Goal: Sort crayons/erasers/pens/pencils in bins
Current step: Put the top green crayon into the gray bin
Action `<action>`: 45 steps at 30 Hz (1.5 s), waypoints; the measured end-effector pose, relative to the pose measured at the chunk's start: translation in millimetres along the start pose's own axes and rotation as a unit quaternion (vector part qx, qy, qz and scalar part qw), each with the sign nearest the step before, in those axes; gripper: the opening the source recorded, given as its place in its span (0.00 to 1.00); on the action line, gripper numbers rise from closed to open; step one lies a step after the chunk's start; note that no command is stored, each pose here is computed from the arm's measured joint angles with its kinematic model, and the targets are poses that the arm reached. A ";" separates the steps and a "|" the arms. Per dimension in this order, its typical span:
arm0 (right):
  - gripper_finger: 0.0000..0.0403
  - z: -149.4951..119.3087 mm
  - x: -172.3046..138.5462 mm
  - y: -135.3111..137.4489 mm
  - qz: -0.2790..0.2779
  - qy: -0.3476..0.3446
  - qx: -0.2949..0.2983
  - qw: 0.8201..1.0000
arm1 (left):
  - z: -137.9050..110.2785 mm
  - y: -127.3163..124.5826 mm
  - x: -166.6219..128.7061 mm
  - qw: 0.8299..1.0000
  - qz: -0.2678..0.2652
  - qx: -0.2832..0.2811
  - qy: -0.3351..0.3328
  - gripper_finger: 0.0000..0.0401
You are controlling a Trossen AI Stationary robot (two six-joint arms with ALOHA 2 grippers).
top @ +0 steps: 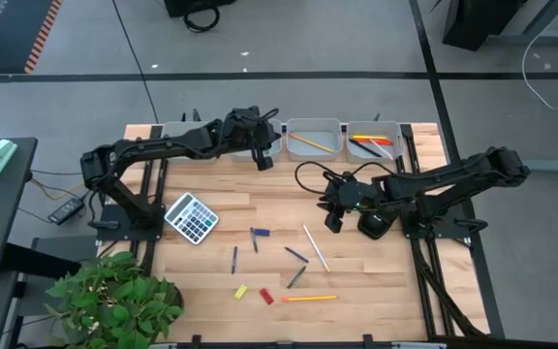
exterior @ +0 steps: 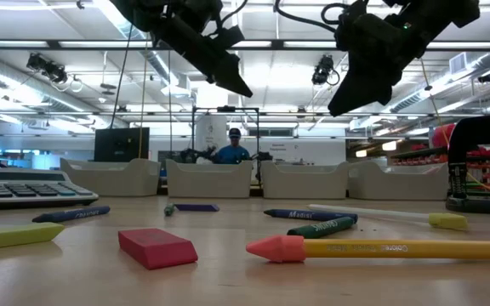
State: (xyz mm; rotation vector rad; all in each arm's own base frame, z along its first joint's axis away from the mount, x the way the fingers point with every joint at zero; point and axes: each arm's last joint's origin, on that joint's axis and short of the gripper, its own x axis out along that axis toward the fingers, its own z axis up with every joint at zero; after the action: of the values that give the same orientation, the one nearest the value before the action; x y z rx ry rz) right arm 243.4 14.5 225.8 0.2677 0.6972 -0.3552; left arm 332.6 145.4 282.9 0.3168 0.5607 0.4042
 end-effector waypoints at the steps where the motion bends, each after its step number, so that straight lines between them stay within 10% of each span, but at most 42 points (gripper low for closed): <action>1: 0.24 0.0 0.3 0.2 0.002 0.001 0.000 1.000 | -1.4 0.6 0.1 1.000 0.002 0.003 0.007 0.05; 9: 0.24 -5.1 -1.6 8.7 0.094 0.056 0.053 0.993 | -23.6 19.3 -8.5 0.994 0.028 -0.010 0.109 0.03; 18: 0.24 -22.1 9.5 23.5 0.072 0.101 0.087 0.989 | -18.9 15.7 -9.1 0.996 -0.020 -0.051 0.075 0.06; 30: 0.24 -51.4 47.0 35.6 0.041 0.171 0.006 0.984 | -21.0 -34.4 -20.0 0.980 -0.120 -0.027 0.157 0.02; 45: 0.26 -40.0 57.6 54.3 0.086 0.052 -0.110 0.989 | -15.8 -87.6 -35.9 0.950 -0.268 0.035 0.153 0.08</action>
State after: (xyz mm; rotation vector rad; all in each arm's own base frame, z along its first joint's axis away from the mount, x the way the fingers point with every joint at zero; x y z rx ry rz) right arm 283.3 64.9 164.6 0.1363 0.8032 -0.0996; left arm 320.6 55.4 251.7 0.1582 0.9371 -0.0982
